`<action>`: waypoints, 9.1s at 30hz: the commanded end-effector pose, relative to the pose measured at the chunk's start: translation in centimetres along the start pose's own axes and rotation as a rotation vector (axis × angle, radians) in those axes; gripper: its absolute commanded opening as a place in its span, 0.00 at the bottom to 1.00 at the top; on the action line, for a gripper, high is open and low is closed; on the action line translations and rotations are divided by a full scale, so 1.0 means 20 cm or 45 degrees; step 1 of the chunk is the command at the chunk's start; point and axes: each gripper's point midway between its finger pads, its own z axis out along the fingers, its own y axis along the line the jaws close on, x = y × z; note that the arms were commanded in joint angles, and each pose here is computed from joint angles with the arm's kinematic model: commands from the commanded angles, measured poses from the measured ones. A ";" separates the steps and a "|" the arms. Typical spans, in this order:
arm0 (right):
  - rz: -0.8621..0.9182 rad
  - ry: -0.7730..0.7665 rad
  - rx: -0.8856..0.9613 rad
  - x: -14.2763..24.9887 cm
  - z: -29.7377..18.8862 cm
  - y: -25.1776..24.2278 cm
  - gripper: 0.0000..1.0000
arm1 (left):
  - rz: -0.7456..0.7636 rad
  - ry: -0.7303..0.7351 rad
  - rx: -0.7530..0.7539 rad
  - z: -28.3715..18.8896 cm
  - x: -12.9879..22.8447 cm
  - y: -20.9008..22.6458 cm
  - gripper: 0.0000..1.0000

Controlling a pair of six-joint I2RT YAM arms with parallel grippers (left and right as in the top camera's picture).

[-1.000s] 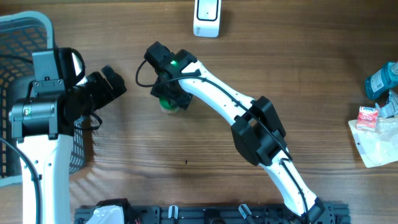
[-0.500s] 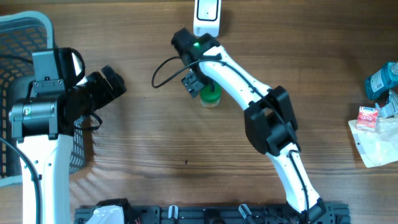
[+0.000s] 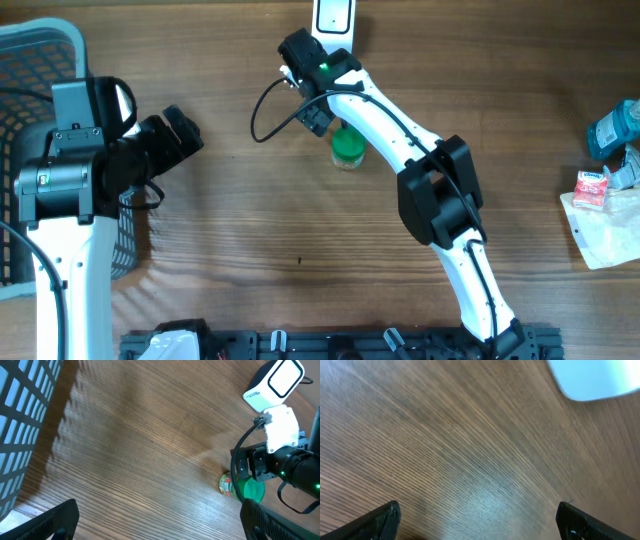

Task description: Scan the item barcode

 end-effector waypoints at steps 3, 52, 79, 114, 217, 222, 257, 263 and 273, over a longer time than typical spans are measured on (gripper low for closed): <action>0.814 -0.254 0.012 -0.10 -0.52 -0.22 1.00 | -0.012 -0.044 -0.001 -0.04 -0.03 0.00 1.00; 2.962 0.752 -0.023 0.38 -0.35 0.08 1.00 | -0.015 -0.012 -0.018 -0.04 0.00 0.02 1.00; 2.692 0.763 0.005 0.46 -0.04 0.25 1.00 | -0.015 -0.013 -0.017 -0.04 0.00 0.02 1.00; 0.686 0.194 -0.359 0.26 0.05 0.14 0.69 | -0.015 -0.018 -0.015 -0.04 0.00 0.02 1.00; 1.893 0.597 -0.357 0.40 -0.02 0.18 0.88 | -0.019 -0.049 -0.058 -0.03 -0.03 0.04 1.00; 1.827 0.640 -0.339 0.45 -0.03 0.20 0.86 | -0.019 -0.049 -0.058 -0.03 -0.03 0.04 1.00; 1.609 0.658 -0.372 0.49 0.08 0.19 0.90 | -0.020 -0.045 -0.060 -0.03 -0.03 0.05 1.00; 1.596 0.648 -0.378 0.51 0.09 0.12 0.75 | -0.020 -0.045 -0.060 -0.03 -0.03 0.05 1.00; 1.574 0.670 -0.406 0.52 0.09 0.12 0.61 | -0.020 -0.045 -0.060 -0.03 -0.03 0.05 1.00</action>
